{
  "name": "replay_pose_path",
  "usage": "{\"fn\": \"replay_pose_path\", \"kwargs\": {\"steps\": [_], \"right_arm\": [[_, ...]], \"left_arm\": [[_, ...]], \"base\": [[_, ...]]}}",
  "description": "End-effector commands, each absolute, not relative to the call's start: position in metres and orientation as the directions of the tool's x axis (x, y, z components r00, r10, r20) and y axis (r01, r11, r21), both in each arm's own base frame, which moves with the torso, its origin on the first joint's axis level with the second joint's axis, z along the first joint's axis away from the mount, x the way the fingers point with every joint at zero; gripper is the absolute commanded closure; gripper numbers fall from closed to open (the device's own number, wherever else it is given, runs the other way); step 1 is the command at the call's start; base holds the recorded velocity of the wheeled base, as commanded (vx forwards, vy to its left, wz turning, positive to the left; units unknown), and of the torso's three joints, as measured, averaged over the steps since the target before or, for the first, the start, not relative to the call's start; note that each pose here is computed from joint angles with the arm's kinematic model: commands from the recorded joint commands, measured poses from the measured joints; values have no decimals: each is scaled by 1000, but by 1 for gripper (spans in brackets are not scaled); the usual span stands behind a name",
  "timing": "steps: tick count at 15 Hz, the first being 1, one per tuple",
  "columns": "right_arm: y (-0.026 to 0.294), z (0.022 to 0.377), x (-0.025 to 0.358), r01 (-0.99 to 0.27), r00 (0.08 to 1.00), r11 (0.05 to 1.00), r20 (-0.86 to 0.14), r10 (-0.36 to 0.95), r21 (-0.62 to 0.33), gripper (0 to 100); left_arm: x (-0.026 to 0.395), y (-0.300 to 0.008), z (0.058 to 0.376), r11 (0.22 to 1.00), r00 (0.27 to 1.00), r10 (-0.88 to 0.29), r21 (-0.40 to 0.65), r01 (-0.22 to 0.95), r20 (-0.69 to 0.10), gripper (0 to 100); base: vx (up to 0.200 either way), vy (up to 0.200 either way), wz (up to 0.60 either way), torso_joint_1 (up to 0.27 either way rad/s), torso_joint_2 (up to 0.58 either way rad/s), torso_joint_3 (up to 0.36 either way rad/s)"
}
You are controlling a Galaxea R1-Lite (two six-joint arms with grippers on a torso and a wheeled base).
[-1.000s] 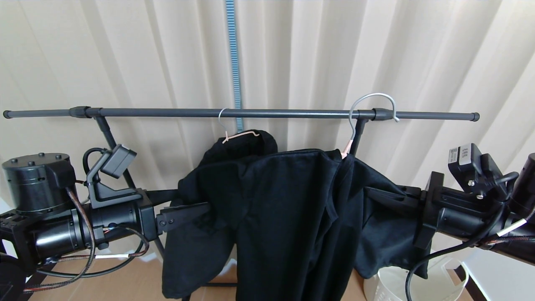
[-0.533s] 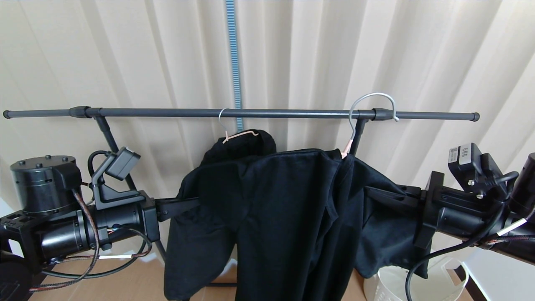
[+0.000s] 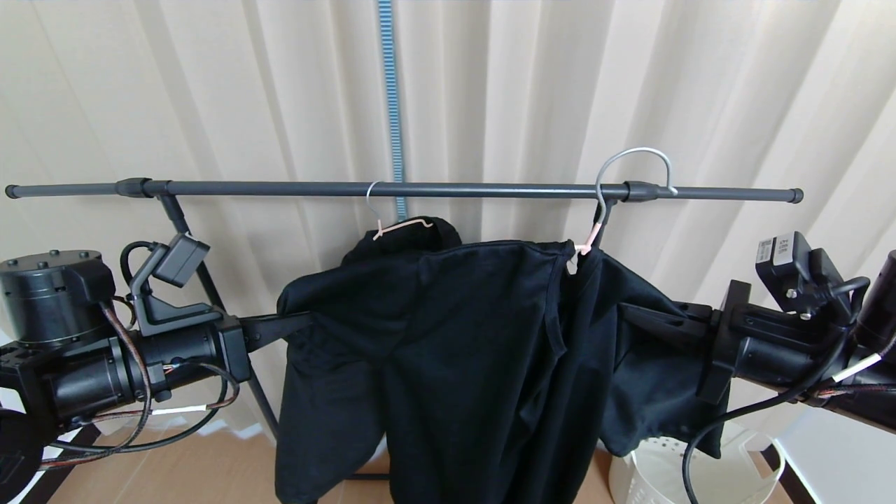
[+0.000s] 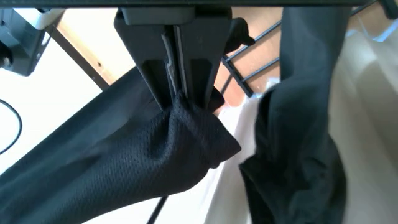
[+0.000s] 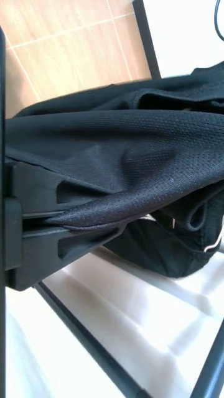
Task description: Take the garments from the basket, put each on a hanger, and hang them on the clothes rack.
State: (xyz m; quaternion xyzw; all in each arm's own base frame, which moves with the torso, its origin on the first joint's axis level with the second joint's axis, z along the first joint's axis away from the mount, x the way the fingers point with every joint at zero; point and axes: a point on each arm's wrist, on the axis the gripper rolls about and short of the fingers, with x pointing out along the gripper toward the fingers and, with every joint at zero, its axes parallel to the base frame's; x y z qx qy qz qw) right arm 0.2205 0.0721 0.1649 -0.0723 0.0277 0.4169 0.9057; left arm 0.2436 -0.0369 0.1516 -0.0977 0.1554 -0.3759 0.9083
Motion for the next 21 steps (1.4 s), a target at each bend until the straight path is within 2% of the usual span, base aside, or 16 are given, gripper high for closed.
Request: {"fn": "replay_pose_path", "kwargs": {"steps": [1, 16, 21], "right_arm": [[69, 165, 222, -756, 654, 645, -111, 748, -107, 100], [35, 169, 236, -714, 700, 692, -89, 709, -108, 100], [29, 170, 237, -718, 696, 688, -85, 713, -105, 100]], "left_arm": [[244, -35, 152, 703, 675, -708, -294, 647, -208, 100], [246, -29, 153, 719, 693, -691, -291, 631, -205, 100], [248, -19, 156, 743, 722, -664, -278, 609, -192, 100]], "base": [[0, 0, 0, 0, 0, 0], [0, 0, 0, 0, 0, 0], [0, 0, 0, 0, 0, 0]]}}
